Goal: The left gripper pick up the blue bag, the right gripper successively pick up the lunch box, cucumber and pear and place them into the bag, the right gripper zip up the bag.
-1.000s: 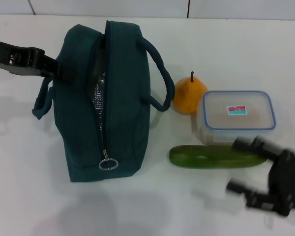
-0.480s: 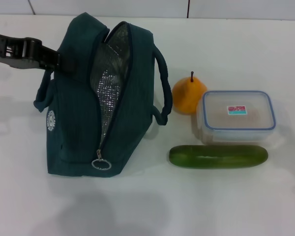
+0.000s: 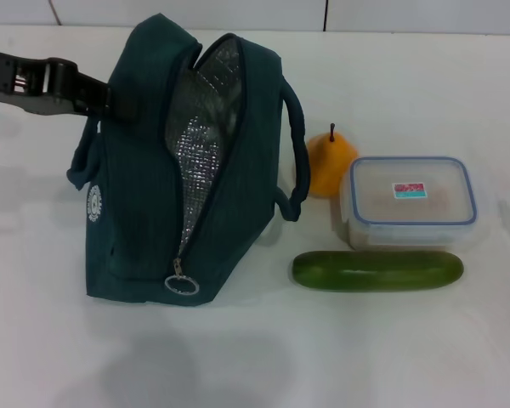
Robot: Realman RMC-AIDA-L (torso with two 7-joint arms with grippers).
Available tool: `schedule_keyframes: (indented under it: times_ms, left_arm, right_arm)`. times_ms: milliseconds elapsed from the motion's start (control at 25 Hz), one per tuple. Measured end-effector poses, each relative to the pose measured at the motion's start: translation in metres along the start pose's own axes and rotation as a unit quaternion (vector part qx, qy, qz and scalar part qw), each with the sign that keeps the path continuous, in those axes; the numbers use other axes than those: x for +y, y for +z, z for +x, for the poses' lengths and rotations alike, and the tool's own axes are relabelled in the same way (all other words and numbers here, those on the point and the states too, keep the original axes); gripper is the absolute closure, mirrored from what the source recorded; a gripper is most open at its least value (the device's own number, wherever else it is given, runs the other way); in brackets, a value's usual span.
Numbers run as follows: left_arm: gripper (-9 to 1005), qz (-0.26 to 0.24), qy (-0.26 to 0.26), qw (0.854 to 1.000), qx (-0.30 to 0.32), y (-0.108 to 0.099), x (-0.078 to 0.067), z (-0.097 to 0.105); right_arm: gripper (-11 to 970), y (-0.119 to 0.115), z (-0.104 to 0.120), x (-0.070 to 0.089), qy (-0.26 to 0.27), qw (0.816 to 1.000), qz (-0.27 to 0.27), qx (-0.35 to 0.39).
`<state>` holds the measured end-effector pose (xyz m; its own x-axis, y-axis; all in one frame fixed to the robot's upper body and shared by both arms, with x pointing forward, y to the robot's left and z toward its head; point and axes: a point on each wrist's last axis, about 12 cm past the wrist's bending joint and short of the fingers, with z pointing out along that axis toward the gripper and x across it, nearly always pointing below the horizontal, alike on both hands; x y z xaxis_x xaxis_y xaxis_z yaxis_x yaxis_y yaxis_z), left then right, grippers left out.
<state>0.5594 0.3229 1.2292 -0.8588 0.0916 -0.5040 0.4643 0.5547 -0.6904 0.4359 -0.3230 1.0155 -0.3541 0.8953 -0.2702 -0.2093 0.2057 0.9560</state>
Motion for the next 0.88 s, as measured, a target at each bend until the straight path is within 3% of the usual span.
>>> schedule_keyframes:
  times_ms: [400,880]
  left_arm:
    - [955,0.0,0.0,1.0,0.002,0.002,0.0,0.001]
    - [955,0.002,0.006,1.0,0.003,0.004,-0.002,-0.002]
  right_arm:
    - [131,0.017,0.015,-0.011,0.062,0.994,0.05,0.069]
    - [132,0.034,0.019,-0.012,0.062,0.992,0.061,0.089]
